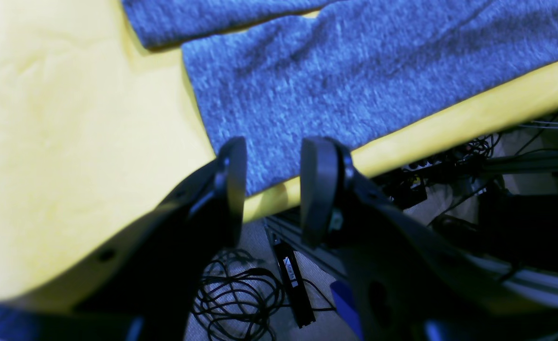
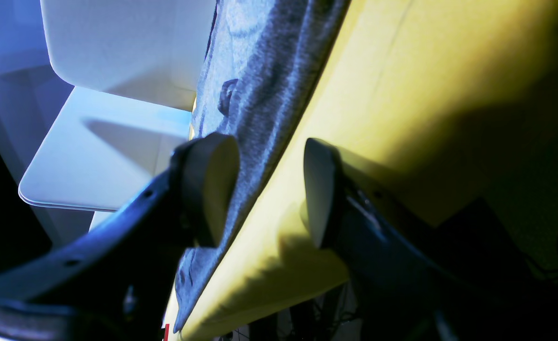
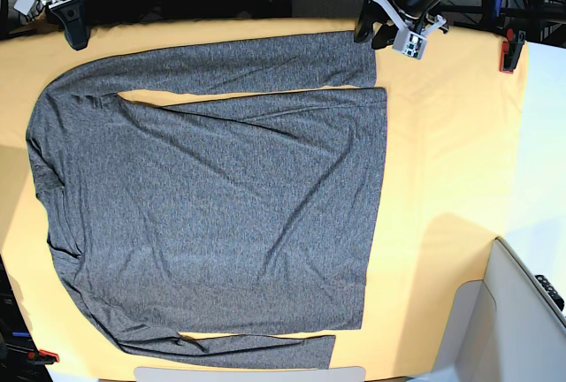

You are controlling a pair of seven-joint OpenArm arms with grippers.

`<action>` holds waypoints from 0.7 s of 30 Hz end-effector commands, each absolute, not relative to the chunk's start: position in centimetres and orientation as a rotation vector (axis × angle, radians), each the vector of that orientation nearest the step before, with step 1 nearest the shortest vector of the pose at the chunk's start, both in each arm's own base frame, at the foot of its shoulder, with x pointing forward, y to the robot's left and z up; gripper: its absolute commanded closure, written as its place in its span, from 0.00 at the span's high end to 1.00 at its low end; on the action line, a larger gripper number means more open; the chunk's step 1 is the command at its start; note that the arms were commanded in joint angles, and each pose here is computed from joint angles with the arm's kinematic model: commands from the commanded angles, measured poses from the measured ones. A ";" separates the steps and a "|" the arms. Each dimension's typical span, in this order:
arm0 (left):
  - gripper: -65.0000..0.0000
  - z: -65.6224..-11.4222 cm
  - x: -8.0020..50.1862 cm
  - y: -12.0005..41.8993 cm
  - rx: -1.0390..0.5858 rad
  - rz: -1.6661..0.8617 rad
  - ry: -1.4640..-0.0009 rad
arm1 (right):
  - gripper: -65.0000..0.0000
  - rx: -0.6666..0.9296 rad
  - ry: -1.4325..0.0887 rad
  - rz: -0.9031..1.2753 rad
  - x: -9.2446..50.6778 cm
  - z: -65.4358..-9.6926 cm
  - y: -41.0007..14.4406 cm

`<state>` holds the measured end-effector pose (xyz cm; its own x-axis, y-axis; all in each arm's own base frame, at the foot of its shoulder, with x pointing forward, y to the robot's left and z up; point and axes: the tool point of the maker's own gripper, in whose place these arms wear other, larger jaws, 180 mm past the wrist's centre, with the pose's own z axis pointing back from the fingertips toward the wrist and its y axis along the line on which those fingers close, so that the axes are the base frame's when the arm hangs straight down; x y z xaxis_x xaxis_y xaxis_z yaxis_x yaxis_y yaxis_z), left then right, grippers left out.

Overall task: Fold the T-shirt properly
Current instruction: 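Lower both grippers toward the grey shirt's sleeve edge, then grasp the shirt edge with both grippers, at shoulder and cuff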

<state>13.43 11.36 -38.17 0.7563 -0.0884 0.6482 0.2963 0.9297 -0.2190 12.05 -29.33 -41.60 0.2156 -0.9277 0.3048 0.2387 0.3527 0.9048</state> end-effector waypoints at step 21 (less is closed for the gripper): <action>0.29 -37.9 12.8 11.1 -0.338 -0.214 -0.680 | 0.30 0.683 -0.917 -1.284 9.7 -40.2 -31.7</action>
